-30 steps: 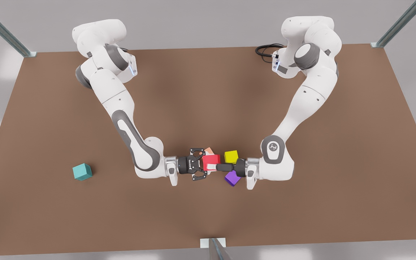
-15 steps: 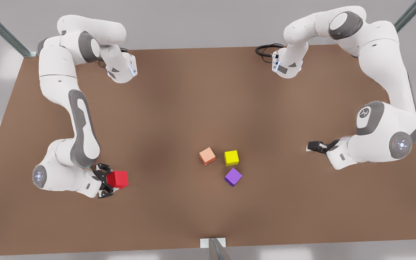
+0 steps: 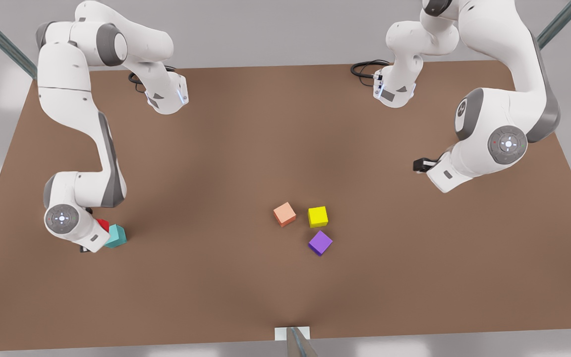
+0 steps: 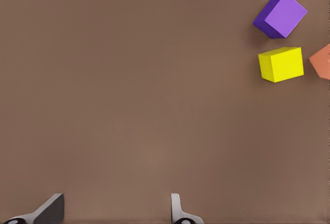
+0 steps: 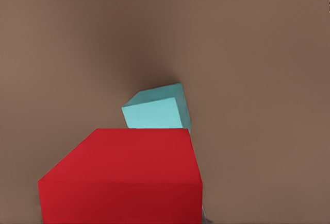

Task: Pick up red wooden cube and pass to hand red wooden cube and place in blue wooden cube

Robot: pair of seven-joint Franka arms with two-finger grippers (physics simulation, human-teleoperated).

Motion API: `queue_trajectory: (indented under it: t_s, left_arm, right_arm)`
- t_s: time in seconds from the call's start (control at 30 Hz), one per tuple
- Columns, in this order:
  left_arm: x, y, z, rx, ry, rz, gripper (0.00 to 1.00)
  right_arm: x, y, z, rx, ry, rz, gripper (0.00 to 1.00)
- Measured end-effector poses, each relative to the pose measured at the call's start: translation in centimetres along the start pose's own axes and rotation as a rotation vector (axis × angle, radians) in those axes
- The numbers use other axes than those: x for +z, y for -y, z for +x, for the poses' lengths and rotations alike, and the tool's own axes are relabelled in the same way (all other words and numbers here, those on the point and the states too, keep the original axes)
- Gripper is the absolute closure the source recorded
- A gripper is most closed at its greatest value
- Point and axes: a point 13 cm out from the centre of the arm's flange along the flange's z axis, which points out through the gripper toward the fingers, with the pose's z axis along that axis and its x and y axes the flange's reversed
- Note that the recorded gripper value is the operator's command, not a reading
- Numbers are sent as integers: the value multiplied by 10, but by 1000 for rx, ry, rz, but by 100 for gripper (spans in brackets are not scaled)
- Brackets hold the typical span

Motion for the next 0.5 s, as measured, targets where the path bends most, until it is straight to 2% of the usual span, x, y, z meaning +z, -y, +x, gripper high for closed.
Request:
queue_trajectory:
  t_s: [0.5]
  left_arm:
    - [7, 5, -1, 3, -17, 11, 0]
  right_arm:
    - [61, -12, -10, 206, 106, -2, 42]
